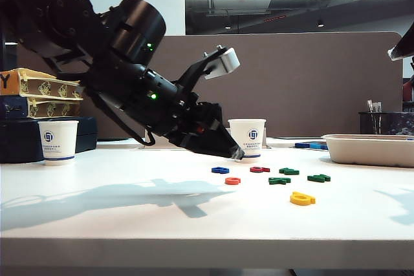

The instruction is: Pick up the letter "c" and put it in the paper cup.

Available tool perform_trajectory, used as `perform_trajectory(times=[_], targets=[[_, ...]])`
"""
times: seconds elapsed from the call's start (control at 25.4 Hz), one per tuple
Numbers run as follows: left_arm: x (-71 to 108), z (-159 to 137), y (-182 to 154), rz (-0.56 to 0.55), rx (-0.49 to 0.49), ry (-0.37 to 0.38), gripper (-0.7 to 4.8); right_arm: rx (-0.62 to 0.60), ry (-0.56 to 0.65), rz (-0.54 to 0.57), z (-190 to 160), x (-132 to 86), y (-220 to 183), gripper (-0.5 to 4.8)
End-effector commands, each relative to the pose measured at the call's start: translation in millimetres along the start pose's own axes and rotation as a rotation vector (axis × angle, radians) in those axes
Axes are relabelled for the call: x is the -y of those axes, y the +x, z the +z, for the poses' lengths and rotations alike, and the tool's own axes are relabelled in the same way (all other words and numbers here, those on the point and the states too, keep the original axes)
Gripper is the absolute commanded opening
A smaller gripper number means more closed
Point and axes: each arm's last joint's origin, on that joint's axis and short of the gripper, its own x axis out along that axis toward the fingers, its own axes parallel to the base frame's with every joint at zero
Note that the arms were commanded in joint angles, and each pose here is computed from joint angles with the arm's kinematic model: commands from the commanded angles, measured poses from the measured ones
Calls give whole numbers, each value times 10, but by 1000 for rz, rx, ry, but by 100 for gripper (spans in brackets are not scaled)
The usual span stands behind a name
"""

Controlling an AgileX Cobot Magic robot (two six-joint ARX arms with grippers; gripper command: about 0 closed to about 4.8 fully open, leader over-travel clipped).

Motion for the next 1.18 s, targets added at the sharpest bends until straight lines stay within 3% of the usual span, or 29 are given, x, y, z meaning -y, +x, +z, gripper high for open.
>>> perform_trajectory(times=[0.04,0.55,0.79,0.83,1.18], targets=[[-27,51,-6,29,18,16,154,0,-2,-2,11,1,-3,181],[-196,298,147,20,-71,-4,156,-42,8,7,-32,-18,2,181],[-178,236,139,18,-148,-32,161,-49,2,24,-37,-54,12,181],[-174,227,138,15,-156,-34,183,-56,-5,27,-44,-60,13,181],[-196,176,198,51,-167,-27,186,-66,-9,28,-55,-62,13,181]])
